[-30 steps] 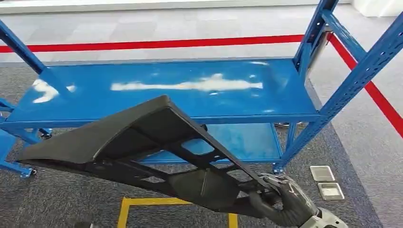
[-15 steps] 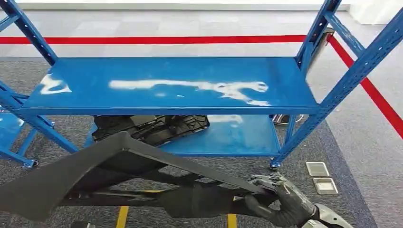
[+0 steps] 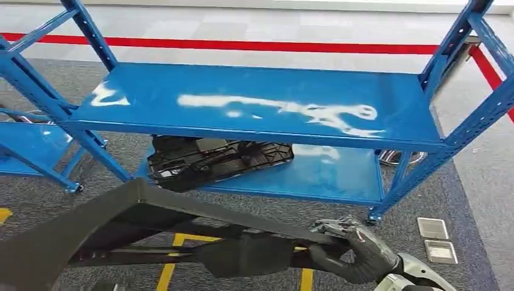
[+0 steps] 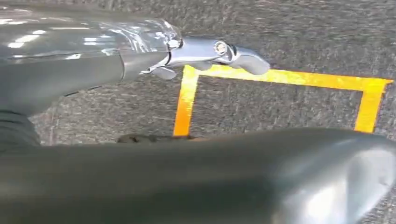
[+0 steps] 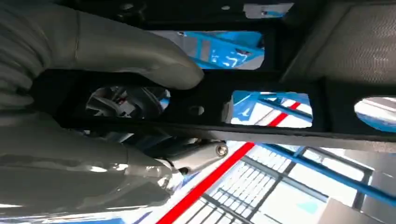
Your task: Take the parts from the cabinet and place them on the table.
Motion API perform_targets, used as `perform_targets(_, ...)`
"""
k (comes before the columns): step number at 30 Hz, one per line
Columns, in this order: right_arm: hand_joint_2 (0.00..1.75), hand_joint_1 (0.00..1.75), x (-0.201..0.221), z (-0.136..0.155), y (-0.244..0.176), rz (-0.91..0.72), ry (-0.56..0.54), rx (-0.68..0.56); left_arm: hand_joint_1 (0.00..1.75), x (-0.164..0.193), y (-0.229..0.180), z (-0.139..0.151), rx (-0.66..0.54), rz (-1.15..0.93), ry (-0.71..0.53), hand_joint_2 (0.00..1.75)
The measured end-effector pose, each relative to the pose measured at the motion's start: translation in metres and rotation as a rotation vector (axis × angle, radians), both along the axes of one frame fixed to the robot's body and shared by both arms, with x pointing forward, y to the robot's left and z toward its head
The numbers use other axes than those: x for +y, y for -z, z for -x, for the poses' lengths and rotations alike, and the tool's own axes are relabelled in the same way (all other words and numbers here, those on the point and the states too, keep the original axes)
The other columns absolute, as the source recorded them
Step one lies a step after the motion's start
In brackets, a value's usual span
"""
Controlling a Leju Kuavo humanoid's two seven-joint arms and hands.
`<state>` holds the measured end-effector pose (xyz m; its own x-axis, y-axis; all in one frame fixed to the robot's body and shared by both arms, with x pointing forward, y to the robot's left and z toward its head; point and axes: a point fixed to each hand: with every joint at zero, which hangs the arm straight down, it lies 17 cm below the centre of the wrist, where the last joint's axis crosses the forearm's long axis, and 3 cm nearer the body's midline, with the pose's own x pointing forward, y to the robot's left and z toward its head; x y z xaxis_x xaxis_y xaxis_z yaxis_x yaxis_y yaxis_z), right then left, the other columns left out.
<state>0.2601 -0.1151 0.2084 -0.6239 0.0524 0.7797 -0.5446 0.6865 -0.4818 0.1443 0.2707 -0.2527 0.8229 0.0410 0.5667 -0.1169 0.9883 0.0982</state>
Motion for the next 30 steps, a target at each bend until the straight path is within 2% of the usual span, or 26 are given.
perform_targets(17, 1.75, 1.75, 0.009, 0.006, 0.007, 0.021, -0.034, 0.009, 0.00, -0.005, 0.000, -0.001, 0.008, 0.018, 0.012, 1.75)
perform_targets(22, 1.75, 1.75, 0.010, 0.010, 0.007, 0.024, -0.040, 0.009, 0.00, -0.012, 0.002, 0.003, 0.027, 0.019, 0.063, 1.75)
perform_targets(27, 1.75, 1.75, 0.010, 0.013, 0.008, 0.025, -0.045, 0.014, 0.00, -0.021, 0.000, -0.006, 0.016, 0.028, 0.098, 1.75)
perform_targets(30, 1.75, 1.75, 0.012, 0.014, 0.009, 0.029, -0.052, 0.024, 0.00, -0.025, 0.002, 0.001, 0.041, 0.028, 0.123, 1.75)
